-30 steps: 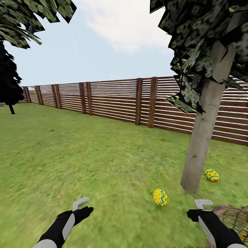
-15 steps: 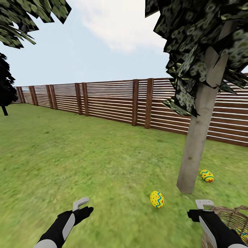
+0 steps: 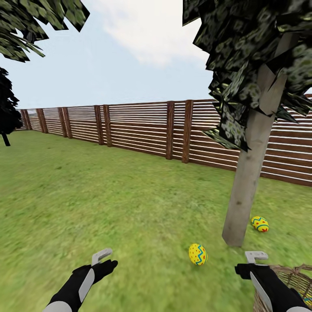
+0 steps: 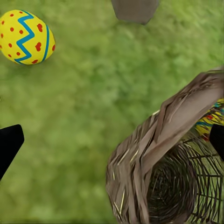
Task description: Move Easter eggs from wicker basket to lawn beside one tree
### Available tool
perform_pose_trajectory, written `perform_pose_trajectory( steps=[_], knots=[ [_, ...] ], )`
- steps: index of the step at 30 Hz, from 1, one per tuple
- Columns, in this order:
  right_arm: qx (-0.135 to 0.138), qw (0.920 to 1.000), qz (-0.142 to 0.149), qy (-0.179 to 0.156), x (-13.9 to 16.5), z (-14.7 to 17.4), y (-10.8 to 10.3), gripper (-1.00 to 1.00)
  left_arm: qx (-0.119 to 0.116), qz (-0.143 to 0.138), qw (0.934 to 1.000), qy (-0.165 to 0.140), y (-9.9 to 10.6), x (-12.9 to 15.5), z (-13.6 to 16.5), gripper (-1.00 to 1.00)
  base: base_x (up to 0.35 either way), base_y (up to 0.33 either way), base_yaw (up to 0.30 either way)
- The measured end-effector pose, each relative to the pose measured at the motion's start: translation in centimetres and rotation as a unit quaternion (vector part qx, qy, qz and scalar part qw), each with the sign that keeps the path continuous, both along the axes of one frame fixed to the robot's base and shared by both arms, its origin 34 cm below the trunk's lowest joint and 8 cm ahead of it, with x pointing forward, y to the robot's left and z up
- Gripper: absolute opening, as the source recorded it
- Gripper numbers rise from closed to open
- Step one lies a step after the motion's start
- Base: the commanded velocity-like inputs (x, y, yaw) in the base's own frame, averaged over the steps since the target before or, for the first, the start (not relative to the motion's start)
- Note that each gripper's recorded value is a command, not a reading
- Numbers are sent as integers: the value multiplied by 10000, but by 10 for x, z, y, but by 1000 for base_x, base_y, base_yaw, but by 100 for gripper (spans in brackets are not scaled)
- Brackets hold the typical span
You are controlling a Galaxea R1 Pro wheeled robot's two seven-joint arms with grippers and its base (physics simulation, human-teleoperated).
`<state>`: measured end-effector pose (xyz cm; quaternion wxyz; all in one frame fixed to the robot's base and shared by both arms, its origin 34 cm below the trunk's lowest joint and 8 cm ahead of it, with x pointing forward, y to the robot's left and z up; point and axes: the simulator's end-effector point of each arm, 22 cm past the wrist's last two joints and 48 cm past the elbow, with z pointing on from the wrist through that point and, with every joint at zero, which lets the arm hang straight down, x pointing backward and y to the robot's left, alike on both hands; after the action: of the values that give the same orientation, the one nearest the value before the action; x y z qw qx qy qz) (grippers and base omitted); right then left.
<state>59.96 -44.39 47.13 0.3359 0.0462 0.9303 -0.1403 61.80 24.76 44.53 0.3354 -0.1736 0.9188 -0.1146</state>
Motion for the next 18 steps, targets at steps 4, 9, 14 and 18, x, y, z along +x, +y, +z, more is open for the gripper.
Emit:
perform_pose_trajectory(
  steps=[4,9,14,18],
  knots=[
    [-2,10000,-5,19,1,7,-1,100,-26,-45,9998,168,-5,-8,-4,100,0,0,-76],
    [-12,10000,-37,40,2,16,-5,100,-38,-60,9996,259,-7,-10,-1,100,0,0,-140],
    [8,9999,-53,124,0,20,-5,100,-98,-93,9994,305,-18,-10,7,100,0,0,-220],
    [59,9998,-32,197,-1,21,3,100,-128,-114,9985,529,-18,-23,-1,100,0,0,-234]
  ],
)
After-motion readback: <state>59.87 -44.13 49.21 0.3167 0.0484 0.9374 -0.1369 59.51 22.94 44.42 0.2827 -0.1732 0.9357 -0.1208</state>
